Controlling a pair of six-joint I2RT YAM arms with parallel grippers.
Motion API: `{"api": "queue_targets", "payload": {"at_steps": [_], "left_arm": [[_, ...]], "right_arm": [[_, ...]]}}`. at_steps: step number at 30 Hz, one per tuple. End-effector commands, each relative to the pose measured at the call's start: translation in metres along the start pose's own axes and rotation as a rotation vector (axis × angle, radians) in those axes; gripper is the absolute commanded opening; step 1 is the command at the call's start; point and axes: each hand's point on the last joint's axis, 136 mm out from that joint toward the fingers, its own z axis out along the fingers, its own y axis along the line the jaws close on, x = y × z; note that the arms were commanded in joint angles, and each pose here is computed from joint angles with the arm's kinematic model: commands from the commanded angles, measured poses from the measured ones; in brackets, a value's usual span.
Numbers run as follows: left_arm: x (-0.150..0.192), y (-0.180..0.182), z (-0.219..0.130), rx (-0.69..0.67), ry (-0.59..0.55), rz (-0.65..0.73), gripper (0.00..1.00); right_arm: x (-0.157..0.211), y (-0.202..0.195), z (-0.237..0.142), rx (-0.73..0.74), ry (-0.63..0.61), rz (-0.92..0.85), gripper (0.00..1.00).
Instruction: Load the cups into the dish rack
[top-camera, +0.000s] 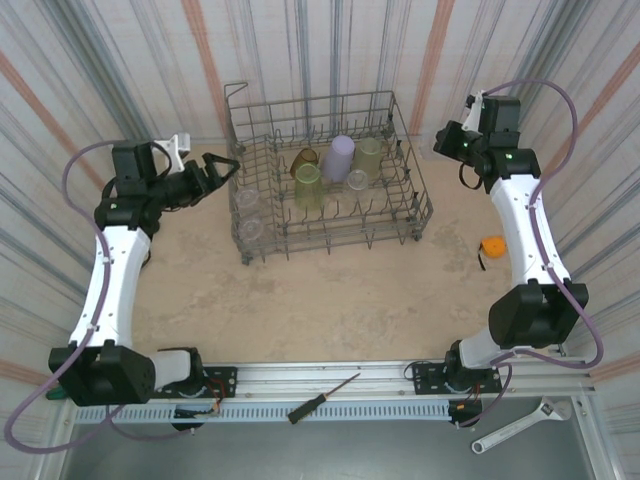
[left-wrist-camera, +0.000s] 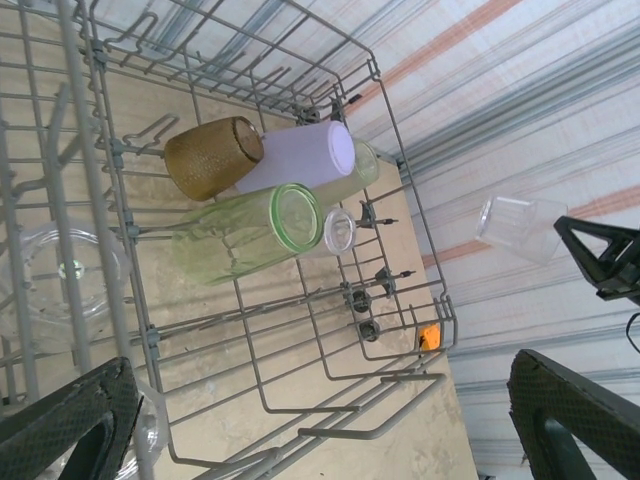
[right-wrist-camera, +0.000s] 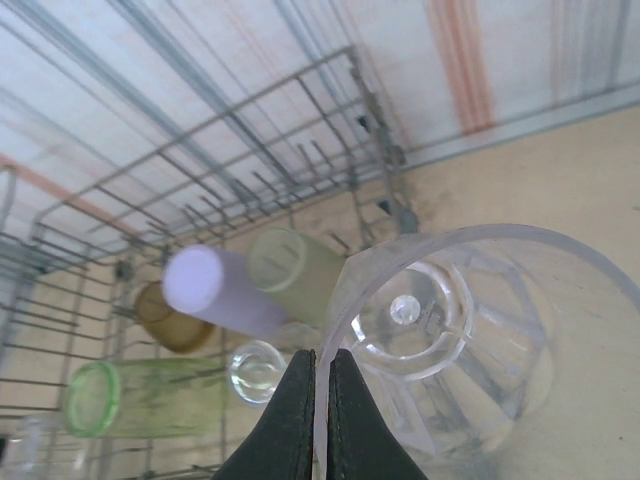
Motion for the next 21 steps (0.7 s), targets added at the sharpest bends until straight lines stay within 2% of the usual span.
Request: {"api": "queue_targets", "payload": {"at_steps": [1, 13, 21], "left_arm": [[-0.013, -0.013, 0.003, 0.012, -0.029, 0.033, 0.99], [-0.026, -0.051, 0.026, 0.096, -0.002, 0.076, 0.99], [-0.028, -0.058, 0.047, 0.115, 0.009, 0.09, 0.99]], "right_arm": [[-0.012, 0.051, -0.007, -0.24, -0.024, 0.034, 0.0], [0.005, 0.118, 0.009, -0.605, 0.051, 0.112, 0.0], [0.015, 0.148, 0.016, -0.785, 0.081, 0.125, 0.0]]}}
